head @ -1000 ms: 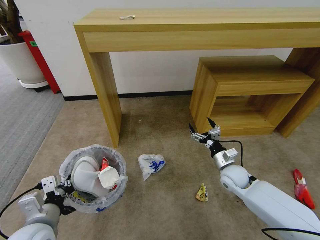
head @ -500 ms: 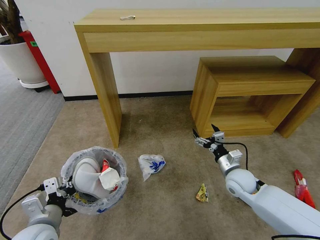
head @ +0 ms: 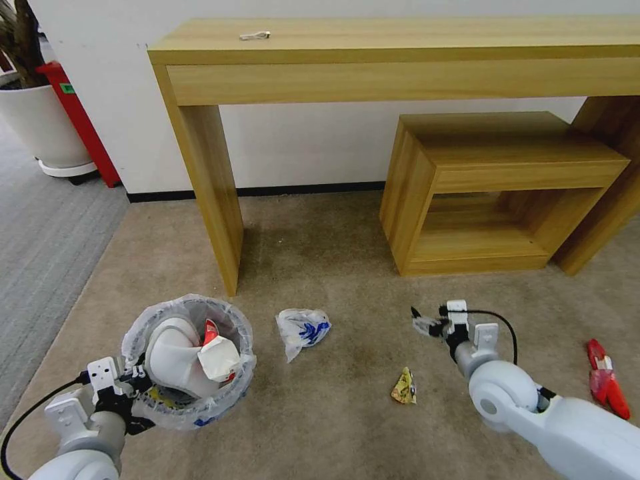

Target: Pick up the trash bin and place the garbage on the floor into it.

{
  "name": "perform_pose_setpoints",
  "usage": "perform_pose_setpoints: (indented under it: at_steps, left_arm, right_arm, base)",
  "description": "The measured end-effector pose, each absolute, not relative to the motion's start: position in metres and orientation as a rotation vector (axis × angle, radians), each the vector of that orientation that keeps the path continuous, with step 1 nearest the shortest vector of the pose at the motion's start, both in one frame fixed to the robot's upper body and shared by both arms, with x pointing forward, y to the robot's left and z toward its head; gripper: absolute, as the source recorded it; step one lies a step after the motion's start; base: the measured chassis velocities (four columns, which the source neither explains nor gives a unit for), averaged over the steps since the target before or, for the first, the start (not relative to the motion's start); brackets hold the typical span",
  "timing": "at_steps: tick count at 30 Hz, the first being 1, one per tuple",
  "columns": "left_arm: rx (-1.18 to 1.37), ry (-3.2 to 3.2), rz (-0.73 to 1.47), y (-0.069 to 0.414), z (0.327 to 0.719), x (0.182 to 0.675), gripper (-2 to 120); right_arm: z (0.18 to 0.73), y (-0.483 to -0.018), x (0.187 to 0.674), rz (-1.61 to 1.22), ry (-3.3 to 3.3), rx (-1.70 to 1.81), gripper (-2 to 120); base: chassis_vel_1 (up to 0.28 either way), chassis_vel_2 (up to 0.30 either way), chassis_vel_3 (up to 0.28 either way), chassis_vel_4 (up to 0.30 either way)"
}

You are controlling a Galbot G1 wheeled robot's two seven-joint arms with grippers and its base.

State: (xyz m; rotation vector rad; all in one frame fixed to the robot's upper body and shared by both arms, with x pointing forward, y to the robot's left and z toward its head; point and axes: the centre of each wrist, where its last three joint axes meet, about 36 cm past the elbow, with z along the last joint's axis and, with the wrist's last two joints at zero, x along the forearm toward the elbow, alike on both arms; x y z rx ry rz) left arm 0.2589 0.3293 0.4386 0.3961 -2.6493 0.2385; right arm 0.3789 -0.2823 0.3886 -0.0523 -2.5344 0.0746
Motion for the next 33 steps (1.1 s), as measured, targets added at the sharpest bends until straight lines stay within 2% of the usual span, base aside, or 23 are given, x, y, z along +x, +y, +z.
perform_pose_setpoints:
  at_steps: [10, 17, 33]
  left_arm:
    - [0.409, -2.643, 0.250, 0.331, 0.431, 0.262, 0]
    - [0.406, -2.641, 0.255, 0.330, 0.429, 0.264, 0]
    - [0.401, -2.643, 0.265, 0.327, 0.430, 0.261, 0]
  right_arm:
    - [0.360, -0.280, 0.351, 0.092, -2.376, -0.177, 100]
    - [0.317, -0.276, 0.329, 0.098, -2.296, -0.199, 100]
    - [0.264, -0.257, 0.334, 0.003, -2.314, -0.041, 100]
  base:
    - [0.000, 0.000, 0.000, 0.000]
    - [0.000, 0.000, 0.000, 0.000]
    - [0.000, 0.000, 0.000, 0.000]
